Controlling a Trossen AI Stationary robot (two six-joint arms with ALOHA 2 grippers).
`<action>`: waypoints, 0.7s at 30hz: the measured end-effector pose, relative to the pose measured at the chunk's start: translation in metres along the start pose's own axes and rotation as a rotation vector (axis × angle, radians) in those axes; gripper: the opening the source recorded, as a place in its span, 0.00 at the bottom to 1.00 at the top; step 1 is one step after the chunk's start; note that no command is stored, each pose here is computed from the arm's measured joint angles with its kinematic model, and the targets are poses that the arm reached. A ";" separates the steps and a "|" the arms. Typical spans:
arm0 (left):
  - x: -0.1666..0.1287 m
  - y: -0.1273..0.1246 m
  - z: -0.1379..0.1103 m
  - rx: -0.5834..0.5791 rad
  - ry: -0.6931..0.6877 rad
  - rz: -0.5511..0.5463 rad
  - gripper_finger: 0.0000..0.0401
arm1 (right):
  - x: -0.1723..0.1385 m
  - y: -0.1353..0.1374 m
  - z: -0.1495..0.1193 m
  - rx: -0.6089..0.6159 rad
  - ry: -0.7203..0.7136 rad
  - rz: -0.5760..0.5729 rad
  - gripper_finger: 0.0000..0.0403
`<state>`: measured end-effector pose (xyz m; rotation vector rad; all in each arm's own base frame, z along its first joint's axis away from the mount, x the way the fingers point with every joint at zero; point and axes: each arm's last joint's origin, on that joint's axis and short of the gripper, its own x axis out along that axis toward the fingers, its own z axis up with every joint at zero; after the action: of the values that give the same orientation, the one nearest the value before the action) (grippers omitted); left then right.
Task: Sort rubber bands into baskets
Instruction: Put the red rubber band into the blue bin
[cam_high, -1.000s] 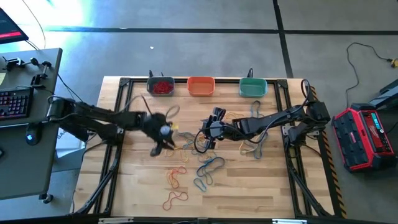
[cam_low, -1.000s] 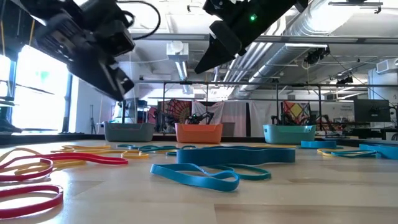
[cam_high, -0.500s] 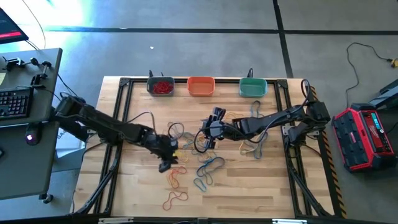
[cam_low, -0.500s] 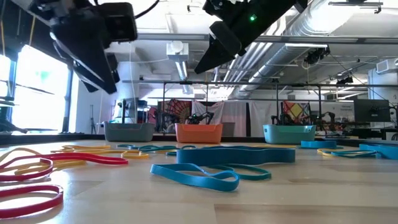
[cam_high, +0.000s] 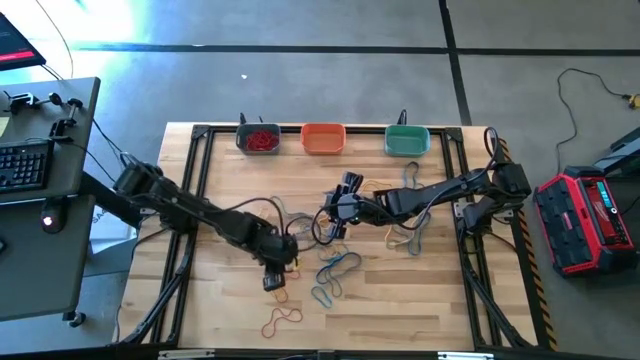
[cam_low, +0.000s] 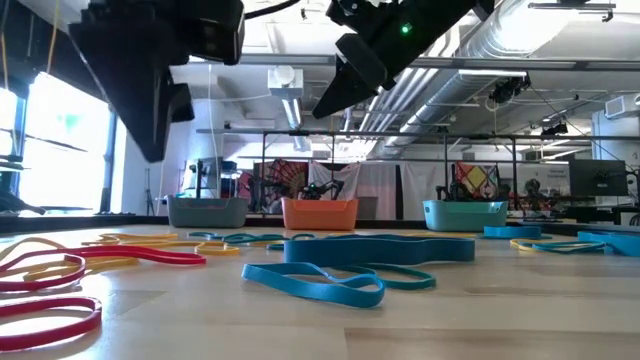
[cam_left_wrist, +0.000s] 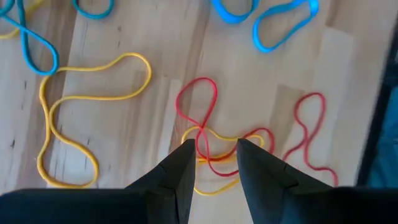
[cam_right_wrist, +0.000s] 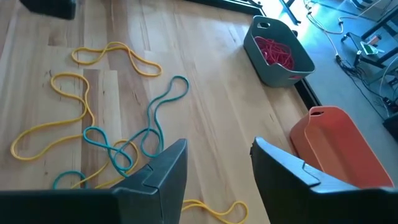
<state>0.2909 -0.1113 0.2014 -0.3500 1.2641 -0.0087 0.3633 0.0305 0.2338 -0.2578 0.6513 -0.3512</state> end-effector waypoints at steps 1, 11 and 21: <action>0.003 -0.001 0.000 -0.002 0.000 0.014 0.28 | 0.000 0.000 0.000 0.002 0.000 0.000 0.42; 0.024 0.003 0.005 0.018 0.025 0.029 0.28 | 0.000 0.001 0.000 0.029 -0.001 0.003 0.42; 0.049 0.011 0.013 0.020 0.048 -0.064 0.28 | 0.000 0.001 0.000 0.026 -0.001 0.004 0.42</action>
<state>0.3156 -0.1071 0.1560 -0.3745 1.2991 -0.0852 0.3632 0.0316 0.2338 -0.2324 0.6455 -0.3557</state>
